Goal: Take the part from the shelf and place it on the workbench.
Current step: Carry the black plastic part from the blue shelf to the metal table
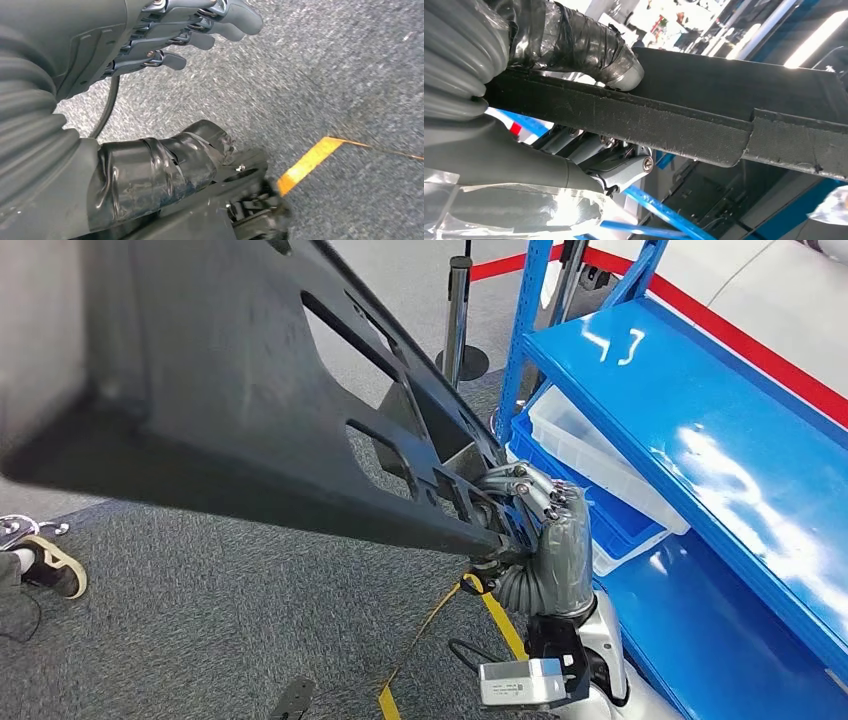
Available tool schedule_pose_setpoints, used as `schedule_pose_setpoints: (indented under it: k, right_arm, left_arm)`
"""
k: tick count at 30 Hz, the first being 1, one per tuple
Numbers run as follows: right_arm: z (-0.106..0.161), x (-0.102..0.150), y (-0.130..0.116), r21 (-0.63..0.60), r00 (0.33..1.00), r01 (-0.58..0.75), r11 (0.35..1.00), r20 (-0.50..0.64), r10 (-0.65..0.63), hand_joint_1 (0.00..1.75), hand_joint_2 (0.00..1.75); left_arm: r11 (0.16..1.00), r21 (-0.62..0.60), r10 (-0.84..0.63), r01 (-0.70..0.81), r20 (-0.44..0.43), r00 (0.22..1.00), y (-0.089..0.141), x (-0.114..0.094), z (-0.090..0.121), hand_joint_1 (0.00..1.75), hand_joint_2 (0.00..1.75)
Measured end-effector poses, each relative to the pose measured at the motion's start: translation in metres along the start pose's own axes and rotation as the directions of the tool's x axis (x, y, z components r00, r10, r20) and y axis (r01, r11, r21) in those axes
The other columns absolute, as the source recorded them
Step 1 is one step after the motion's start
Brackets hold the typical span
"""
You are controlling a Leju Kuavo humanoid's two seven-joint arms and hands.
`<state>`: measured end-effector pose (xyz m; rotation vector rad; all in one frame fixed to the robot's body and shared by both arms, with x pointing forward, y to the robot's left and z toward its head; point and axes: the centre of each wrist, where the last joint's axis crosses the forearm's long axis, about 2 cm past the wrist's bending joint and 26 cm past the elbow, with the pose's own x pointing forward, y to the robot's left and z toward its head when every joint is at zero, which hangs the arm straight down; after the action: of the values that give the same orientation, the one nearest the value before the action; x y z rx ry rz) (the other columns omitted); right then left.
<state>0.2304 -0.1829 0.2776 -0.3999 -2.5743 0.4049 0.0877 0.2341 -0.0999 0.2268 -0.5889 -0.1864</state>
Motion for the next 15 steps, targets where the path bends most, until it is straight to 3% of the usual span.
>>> schedule_pose_setpoints:
  k: [5, 15]
  right_arm:
    - [0.008, 0.01, -0.008, -0.054, 1.0, -0.013, 0.998, 0.006, 0.013, 1.75, 1.75]
    - [0.027, 0.029, -0.024, -0.15, 0.999, -0.038, 0.988, -0.043, 0.032, 1.75, 1.75]
  left_arm:
    - [0.999, -0.018, -0.027, 0.028, 0.031, 0.999, 0.0, 0.012, -0.005, 0.0, 1.75]
    - [0.986, -0.08, -0.141, 0.143, 0.031, 0.99, 0.003, 0.014, -0.006, 0.0, 1.75]
